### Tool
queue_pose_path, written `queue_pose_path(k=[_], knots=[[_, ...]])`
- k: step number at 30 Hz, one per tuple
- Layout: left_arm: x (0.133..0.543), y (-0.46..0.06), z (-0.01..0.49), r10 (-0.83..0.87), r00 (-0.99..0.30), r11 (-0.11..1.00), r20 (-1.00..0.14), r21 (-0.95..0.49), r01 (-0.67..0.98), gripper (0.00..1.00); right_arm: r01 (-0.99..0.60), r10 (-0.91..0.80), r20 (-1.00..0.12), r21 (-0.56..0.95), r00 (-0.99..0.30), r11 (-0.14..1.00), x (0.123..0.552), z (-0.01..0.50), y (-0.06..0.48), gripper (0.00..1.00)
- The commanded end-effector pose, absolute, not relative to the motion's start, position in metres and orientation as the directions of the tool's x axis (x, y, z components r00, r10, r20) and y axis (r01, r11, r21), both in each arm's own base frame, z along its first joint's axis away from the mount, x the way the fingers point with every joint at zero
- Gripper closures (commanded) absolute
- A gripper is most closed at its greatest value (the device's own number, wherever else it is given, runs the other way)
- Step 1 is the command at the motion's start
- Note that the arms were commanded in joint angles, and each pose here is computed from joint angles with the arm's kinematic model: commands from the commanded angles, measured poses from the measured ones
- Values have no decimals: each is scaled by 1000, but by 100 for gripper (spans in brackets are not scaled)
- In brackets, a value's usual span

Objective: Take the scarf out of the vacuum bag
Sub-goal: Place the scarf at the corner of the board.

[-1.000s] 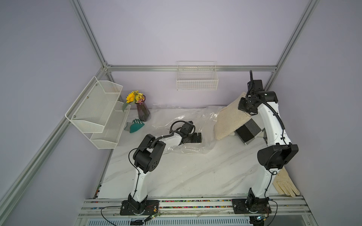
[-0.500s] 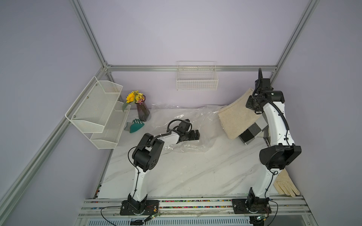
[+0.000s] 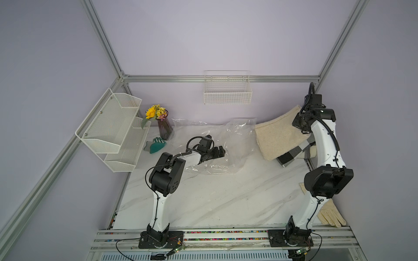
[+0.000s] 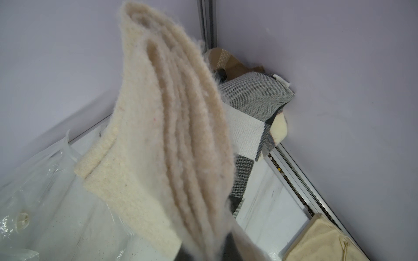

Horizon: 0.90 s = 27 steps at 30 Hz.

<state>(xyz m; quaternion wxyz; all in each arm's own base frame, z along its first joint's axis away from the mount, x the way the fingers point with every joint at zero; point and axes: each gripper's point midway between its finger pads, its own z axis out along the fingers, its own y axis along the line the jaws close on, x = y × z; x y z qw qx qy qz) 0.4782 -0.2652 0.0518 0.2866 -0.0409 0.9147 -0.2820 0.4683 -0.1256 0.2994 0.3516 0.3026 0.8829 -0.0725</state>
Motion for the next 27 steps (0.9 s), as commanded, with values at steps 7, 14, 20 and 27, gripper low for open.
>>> queue_pose_path(k=[7,14,20,27], knots=[[438,-211,-7,-264,-899,899,-348,-426,-99,0,637,533,-729,173,-430,751,467,327,-165,100],[433,-211,1,-251,-904,894,-346,-442,-79,0,655,545,-722,169,-427,737,467,321,-170,23],[427,-214,3,-237,-912,890,-334,-450,-67,0,653,549,-723,180,-419,735,464,323,-168,3],[418,-227,35,-199,-907,865,-372,-502,16,0,566,576,-707,298,-411,769,454,323,-138,3]])
